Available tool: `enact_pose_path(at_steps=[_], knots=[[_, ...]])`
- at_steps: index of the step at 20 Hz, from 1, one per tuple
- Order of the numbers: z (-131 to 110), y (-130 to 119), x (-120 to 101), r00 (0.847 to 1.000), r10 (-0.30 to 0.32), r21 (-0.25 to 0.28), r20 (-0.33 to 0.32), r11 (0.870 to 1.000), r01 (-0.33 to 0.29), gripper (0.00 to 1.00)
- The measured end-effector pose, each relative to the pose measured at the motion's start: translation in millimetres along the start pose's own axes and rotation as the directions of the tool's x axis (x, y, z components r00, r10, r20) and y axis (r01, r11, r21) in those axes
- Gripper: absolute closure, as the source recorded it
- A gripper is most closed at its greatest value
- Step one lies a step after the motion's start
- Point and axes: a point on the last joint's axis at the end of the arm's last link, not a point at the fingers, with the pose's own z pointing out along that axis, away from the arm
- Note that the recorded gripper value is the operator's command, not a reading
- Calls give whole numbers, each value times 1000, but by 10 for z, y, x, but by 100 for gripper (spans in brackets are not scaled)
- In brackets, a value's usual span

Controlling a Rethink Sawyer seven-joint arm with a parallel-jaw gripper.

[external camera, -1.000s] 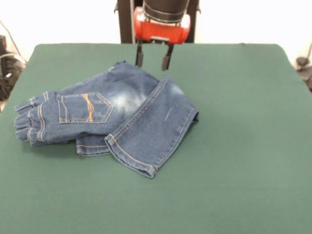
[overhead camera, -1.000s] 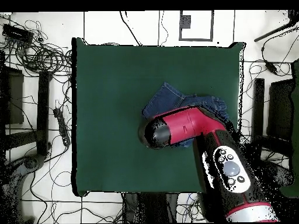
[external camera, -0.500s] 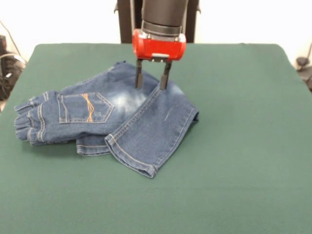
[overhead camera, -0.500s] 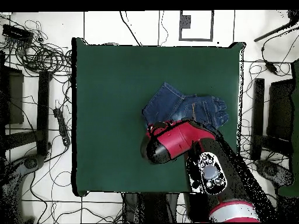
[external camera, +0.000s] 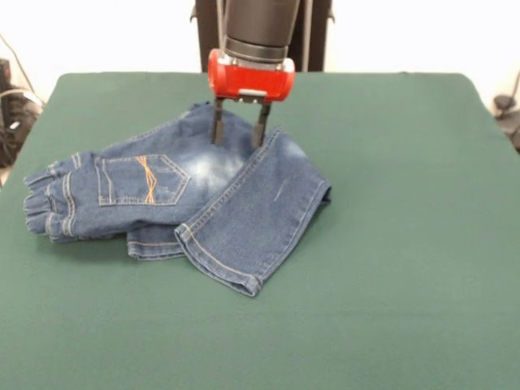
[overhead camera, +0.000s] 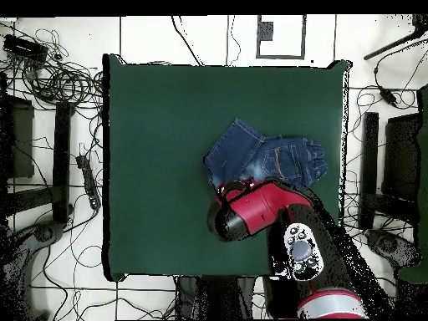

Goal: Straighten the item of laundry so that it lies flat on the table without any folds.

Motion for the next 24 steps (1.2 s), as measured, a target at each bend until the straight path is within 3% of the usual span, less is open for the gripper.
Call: enact_pose_path(at_steps=[11,21,24], knots=[[-17,-164,14,998,64,9,-10,998,-63,0],[-21,-200,71,998,64,24,-22,998,-64,0],[-56,-272,28,995,95,26,-15,995,-94,0]])
